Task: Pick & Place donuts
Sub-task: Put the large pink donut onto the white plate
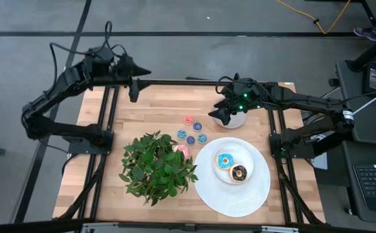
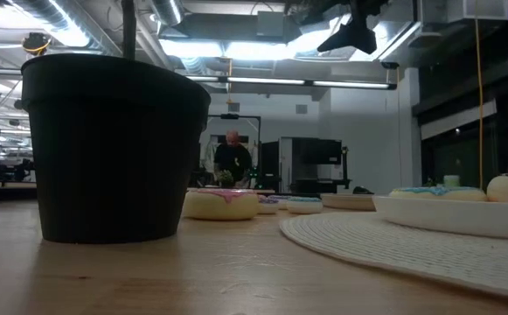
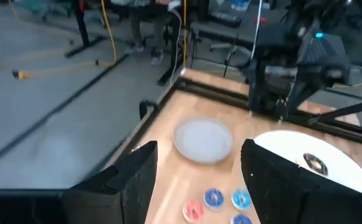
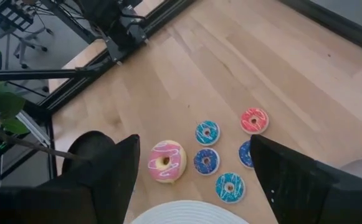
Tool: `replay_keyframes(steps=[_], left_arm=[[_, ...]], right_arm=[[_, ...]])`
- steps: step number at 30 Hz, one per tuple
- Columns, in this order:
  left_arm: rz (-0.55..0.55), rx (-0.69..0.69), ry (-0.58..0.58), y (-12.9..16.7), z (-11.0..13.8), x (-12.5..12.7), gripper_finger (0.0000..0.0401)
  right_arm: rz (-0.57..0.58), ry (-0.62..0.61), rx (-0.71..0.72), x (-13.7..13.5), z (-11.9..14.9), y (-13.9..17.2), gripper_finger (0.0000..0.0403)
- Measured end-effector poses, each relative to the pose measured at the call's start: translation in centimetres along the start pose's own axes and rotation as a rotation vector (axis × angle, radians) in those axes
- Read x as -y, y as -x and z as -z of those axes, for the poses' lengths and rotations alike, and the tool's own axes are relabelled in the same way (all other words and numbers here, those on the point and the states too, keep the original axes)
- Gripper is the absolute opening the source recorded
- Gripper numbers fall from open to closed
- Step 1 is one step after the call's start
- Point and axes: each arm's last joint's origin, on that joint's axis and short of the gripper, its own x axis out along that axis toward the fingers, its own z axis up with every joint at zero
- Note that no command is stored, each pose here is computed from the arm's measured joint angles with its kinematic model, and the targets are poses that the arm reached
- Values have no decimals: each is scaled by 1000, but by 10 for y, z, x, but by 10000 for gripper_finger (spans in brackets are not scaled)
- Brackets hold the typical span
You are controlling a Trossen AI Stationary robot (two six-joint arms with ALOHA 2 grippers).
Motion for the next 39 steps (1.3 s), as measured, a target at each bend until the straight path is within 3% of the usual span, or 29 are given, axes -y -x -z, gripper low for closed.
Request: replay_keyframes(steps=[15, 25, 35, 39], left_arm=[[-35, -177, 313, -24, 92, -7, 224], [58, -235, 523, -52, 136, -9, 224], [40, -334, 790, -72, 179, -6, 224], [35, -413, 829, -81, 190, 0, 224]], right_arm=[[-70, 12, 139, -7, -13, 1, 303], [-71, -2, 139, -7, -13, 1, 303], [-71, -25, 138, -7, -13, 1, 303], [-71, -11, 137, -7, -13, 1, 303]])
